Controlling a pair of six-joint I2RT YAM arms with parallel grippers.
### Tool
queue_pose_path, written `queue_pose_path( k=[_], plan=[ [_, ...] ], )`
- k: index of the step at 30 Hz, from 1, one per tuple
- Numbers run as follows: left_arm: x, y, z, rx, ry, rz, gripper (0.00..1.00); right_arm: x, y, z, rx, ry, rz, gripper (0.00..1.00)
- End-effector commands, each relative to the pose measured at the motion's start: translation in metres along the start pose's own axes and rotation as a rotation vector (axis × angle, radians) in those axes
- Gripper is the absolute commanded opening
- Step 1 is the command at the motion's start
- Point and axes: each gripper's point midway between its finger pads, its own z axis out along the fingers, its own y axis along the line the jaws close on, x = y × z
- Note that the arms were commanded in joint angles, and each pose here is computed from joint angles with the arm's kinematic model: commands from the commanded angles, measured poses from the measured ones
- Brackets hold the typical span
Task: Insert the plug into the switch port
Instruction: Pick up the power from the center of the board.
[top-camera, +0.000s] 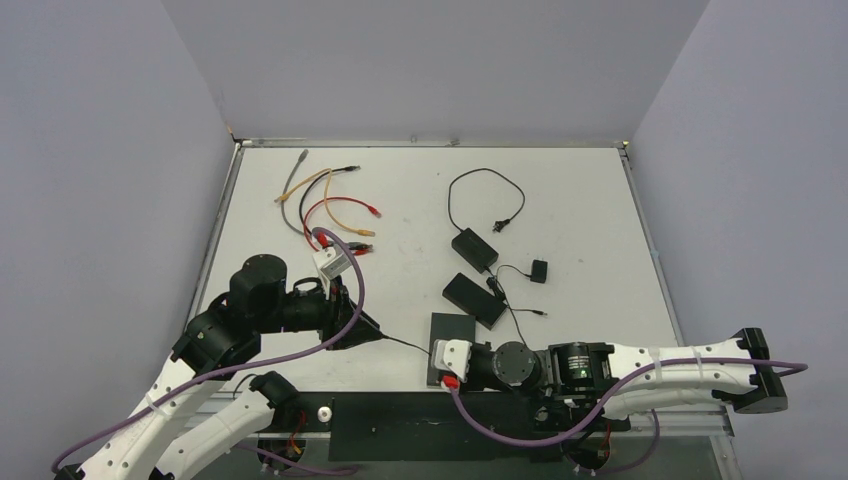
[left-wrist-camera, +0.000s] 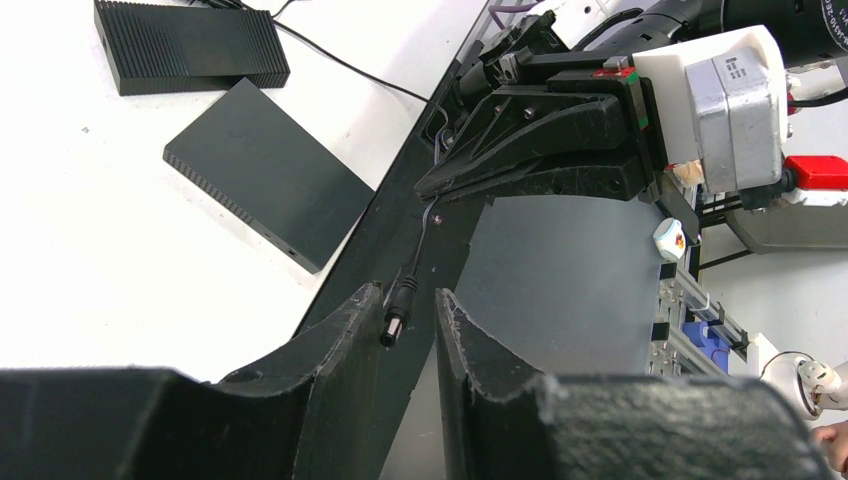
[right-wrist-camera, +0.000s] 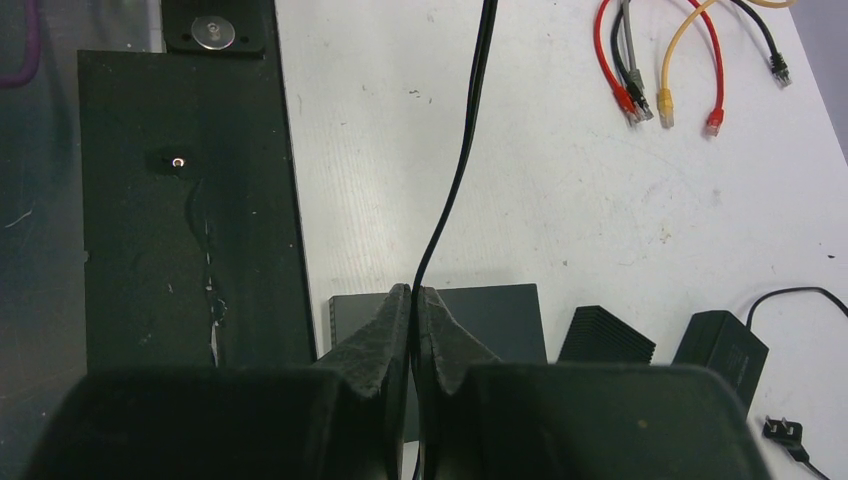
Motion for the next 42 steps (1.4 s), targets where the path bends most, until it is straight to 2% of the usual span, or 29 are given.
queue_pose_path(
  k=[1, 20, 28, 33, 39, 41, 42],
  plan=[
    [-0.014, -0.010, -0.005, 0.023, -0.038, 0.042, 0.23, -0.006, -0.006, -0.004, 0.038, -0.032, 0.023, 0.00],
    [-0.016, -0.007, -0.007, -0.003, -0.046, 0.050, 0.22, 0.000, -0.001, -0.004, 0.018, -0.011, 0.030, 0.00],
    [-0.015, -0.008, -0.007, 0.001, -0.043, 0.053, 0.13, 0.001, -0.002, -0.005, 0.024, -0.013, 0.035, 0.00],
    [-0.014, -0.006, -0.005, 0.000, -0.036, 0.048, 0.00, 0.001, -0.002, -0.005, 0.025, -0.012, 0.036, 0.00],
    [-0.015, -0.008, -0.003, 0.014, -0.041, 0.043, 0.00, -0.006, -0.012, -0.008, 0.074, -0.022, 0.045, 0.00],
    [-0.016, -0.008, -0.002, 0.019, -0.047, 0.037, 0.00, -0.011, -0.019, -0.011, 0.107, -0.030, 0.053, 0.08],
    [-0.017, -0.009, -0.002, 0.022, -0.053, 0.038, 0.00, -0.013, -0.023, -0.012, 0.128, -0.034, 0.055, 0.15]
  ],
)
